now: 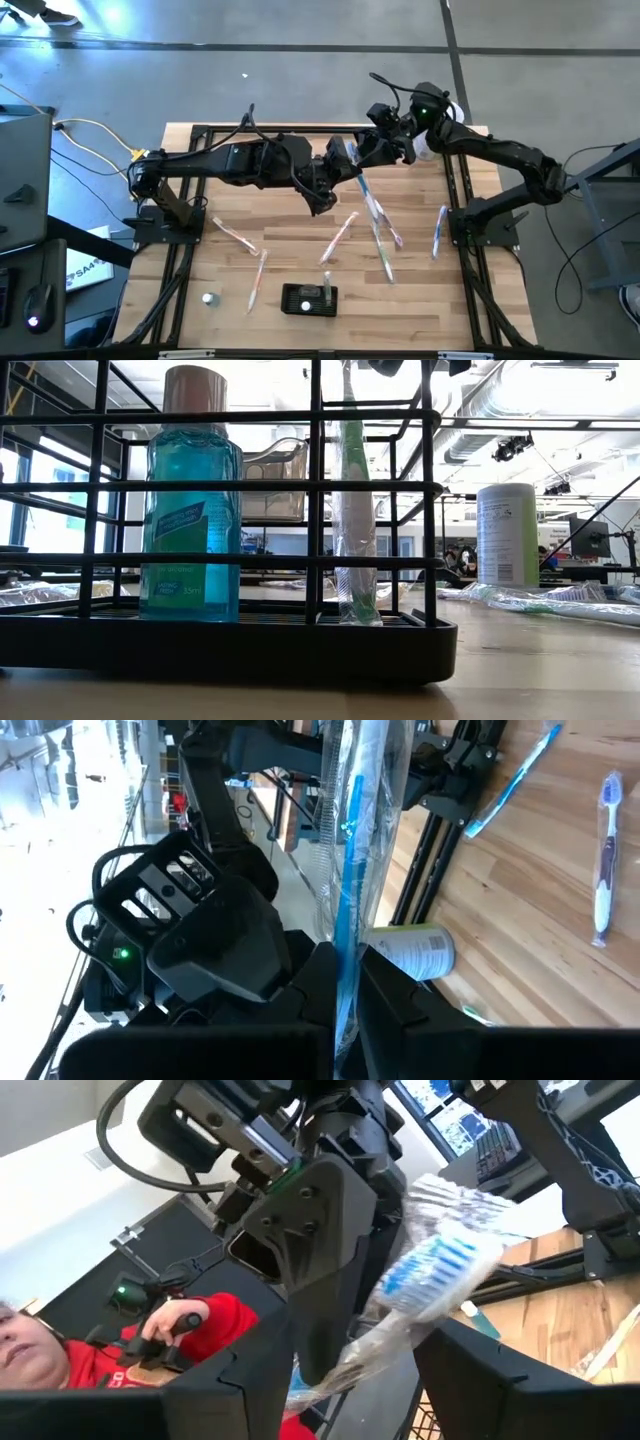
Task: Pick & Place toothbrushing station
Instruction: Put the left blue toothbrush into the black wire organizer
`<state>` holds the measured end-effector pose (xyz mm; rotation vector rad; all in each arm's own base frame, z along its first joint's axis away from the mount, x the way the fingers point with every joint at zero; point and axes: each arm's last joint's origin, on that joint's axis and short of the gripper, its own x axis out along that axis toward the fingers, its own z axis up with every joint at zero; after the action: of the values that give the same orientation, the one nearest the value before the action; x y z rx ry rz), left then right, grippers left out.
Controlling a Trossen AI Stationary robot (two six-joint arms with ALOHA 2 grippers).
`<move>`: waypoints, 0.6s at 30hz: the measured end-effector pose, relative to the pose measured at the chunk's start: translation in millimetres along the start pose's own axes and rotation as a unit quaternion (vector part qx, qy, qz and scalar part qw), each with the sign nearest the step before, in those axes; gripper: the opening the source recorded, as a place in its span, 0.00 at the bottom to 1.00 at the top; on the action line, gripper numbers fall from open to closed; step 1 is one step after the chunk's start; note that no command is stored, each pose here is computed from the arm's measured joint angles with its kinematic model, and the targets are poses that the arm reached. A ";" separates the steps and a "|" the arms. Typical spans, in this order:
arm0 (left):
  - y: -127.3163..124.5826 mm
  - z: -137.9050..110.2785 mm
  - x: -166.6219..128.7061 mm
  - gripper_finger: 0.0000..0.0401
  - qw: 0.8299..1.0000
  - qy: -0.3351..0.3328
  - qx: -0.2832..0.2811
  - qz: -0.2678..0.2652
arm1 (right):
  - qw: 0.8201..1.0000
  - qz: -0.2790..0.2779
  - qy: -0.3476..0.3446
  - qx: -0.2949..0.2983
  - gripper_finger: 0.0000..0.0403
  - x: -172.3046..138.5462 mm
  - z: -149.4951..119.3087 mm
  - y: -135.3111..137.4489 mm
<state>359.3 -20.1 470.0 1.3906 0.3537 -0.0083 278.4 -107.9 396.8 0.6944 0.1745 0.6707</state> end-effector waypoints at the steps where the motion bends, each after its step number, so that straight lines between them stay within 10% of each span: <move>1: 0.0 0.0 0.0 0.04 1.000 0.000 0.000 0.000 | 1.000 0.001 0.000 -0.001 0.44 0.3 0.0 0.3; 18: 0.2 -0.2 -1.4 0.04 1.000 0.000 0.003 -0.003 | 1.000 0.003 -0.001 -0.026 0.09 0.4 0.5 0.8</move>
<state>357.9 -20.2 470.6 1.3950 0.3573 -0.0148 278.4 -107.4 397.7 0.6458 0.1528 0.6785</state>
